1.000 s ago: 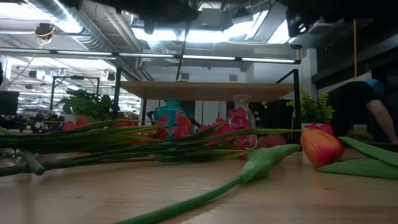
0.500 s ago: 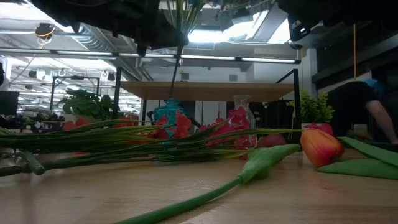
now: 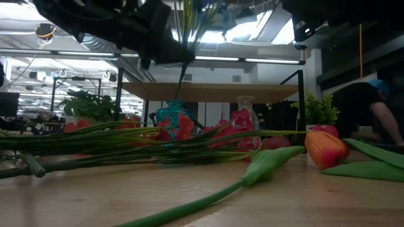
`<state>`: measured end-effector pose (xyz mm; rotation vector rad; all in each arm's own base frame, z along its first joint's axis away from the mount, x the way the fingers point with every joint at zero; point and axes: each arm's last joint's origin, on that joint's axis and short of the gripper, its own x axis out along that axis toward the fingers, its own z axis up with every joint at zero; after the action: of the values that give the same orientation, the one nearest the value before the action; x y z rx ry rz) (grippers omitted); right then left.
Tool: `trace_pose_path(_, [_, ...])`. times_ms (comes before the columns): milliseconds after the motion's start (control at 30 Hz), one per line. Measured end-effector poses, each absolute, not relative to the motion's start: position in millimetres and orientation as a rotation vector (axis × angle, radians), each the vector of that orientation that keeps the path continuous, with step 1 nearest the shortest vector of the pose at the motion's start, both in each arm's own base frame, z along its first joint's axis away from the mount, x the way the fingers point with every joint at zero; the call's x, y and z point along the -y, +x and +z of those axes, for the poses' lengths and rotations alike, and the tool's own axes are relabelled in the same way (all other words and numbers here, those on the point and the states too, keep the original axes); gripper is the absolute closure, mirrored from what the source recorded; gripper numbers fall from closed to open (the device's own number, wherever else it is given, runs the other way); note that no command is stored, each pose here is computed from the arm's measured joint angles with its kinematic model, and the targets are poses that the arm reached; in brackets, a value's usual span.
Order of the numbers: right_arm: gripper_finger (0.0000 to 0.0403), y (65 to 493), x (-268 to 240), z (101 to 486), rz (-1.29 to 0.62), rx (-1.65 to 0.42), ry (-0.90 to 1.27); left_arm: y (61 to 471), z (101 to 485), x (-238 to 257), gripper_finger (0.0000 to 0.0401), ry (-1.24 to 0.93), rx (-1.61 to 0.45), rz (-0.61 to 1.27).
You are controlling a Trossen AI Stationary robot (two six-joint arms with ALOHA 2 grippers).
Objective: Pick and place flowers into a vace then onto a shelf
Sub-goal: Put the blue flowers into the blue vase
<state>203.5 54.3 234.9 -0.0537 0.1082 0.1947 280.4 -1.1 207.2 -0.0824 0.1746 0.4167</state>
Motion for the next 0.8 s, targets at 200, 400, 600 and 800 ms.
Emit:
trace_pose_path(200, [0.0398,204.8,-54.6,233.1,0.195,-0.117,-0.056,284.3,196.6,0.8,0.0389,-0.095,-0.205,0.442])
trace_pose_path(400, [0.0398,207.6,-55.4,228.7,0.195,-0.139,-0.06,288.1,184.5,0.8,0.0386,-0.085,-0.25,0.448])
trace_pose_path(600, [0.0398,207.6,-55.4,228.8,0.195,-0.138,-0.063,291.7,180.0,0.8,0.0385,-0.081,-0.245,0.454])
trace_pose_path(800, [0.0398,207.6,-55.4,228.8,0.195,-0.138,-0.063,291.6,179.5,0.9,0.0385,-0.074,-0.251,0.452])
